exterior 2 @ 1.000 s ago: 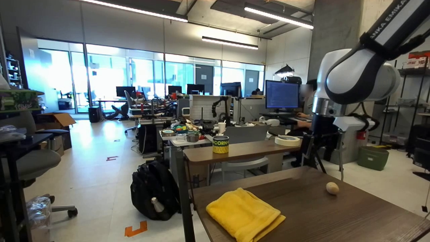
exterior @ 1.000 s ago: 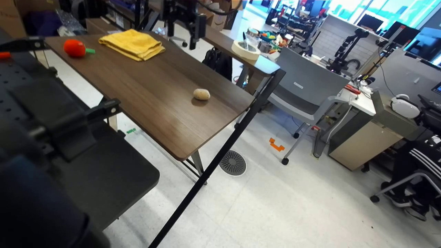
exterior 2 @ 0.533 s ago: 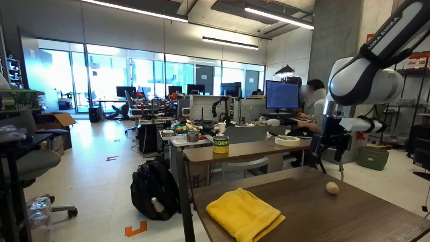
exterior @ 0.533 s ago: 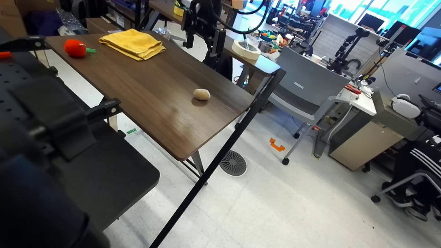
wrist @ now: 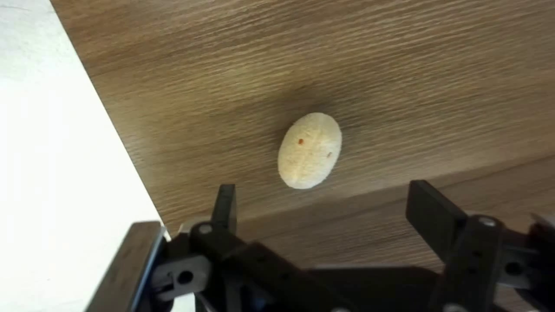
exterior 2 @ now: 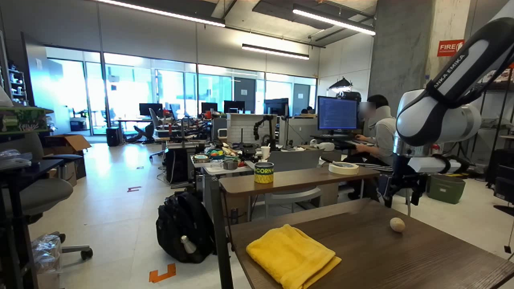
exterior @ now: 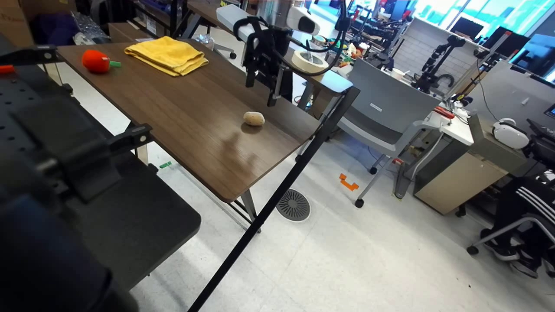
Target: Move the two plush toys to the left and use the towel to the wipe the table
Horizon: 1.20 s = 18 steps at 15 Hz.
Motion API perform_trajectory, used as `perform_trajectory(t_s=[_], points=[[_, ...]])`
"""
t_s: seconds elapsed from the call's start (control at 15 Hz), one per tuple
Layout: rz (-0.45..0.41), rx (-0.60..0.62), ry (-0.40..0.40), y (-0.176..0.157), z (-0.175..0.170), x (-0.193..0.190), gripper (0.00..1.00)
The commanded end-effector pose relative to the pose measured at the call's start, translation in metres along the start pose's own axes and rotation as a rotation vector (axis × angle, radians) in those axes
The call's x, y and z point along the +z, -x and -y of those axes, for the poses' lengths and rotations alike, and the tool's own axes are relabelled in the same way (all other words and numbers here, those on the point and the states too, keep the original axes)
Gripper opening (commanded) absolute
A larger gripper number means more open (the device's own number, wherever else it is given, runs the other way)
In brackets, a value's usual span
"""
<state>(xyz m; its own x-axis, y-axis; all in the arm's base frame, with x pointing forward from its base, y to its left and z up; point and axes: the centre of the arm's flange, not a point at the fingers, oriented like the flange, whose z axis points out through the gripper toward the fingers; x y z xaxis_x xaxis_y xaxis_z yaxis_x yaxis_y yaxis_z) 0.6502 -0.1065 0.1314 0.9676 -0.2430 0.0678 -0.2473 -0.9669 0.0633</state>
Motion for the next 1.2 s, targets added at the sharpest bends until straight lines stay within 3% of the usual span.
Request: perform_trajectory(t_s=[0.0,0.33,0.6,1.13], points=[[0.045,0.067,0.003,-0.019,-0.014,0.021,1.00],[0.099,0.100,-0.049,-0.017,-0.003,0.047,1.00],[0.063,0.147,-0.098,-0.021,0.013,0.059,1.00],[0.080,0.135,-0.075,-0.013,0.015,0.061,1.00]])
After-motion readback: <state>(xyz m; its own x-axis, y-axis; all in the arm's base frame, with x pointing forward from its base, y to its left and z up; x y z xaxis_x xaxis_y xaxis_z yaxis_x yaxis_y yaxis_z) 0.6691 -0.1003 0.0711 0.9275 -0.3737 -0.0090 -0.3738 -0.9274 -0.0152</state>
